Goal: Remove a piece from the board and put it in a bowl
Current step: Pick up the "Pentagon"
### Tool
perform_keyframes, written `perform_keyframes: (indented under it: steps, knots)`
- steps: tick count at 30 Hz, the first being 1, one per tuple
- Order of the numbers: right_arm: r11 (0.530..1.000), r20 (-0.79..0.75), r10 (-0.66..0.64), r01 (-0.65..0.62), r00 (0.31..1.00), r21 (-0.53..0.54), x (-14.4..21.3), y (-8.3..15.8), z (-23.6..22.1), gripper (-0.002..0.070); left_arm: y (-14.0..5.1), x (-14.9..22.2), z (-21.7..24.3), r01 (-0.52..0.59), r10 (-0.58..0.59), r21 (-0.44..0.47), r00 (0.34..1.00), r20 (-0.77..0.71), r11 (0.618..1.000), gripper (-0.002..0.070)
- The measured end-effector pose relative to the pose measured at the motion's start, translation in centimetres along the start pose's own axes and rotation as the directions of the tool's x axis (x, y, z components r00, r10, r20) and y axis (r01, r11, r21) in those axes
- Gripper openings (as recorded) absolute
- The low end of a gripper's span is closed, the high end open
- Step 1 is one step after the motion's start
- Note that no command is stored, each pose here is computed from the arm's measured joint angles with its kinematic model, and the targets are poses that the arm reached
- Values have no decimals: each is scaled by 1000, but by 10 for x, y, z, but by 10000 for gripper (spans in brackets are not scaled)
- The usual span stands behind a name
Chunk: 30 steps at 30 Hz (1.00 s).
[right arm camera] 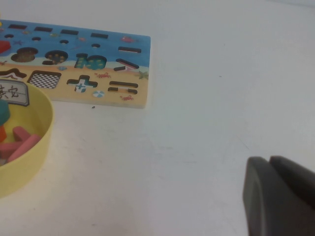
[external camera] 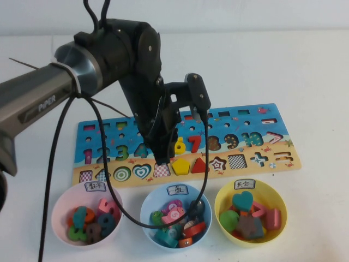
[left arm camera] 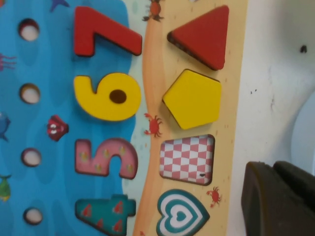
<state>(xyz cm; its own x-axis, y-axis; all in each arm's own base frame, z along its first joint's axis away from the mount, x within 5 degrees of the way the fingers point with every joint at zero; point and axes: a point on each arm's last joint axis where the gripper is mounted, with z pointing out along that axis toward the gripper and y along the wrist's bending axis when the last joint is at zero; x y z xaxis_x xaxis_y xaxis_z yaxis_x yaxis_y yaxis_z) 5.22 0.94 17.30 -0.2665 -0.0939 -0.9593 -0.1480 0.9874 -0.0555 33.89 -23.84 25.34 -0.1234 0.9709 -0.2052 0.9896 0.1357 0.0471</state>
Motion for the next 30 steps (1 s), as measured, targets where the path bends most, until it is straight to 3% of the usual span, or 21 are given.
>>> perform_keyframes:
  steps: [8, 11, 16, 19, 30]
  knots:
    - [1000, 0, 0, 0, 1000, 0, 0, 0, 0, -18, 2, -6, 22, -67, 67, 34, 998, -17, 997, 1]
    - [1000, 0, 0, 0, 1000, 0, 0, 0, 0, -18, 2, -9, 24, -76, 76, 28, 997, -6, 997, 57]
    - [1000, 0, 0, 0, 1000, 0, 0, 0, 0, -18, 5, -12, 33, -80, 80, 19, 997, 6, 997, 327]
    - [1000, 0, 0, 0, 1000, 0, 0, 0, 0, -18, 8, -14, 41, -89, 89, 5, 996, 15, 996, 404]
    - [1000, 0, 0, 0, 1000, 0, 0, 0, 0, -18, 15, -15, 61, -95, 95, -14, 995, 12, 995, 433]
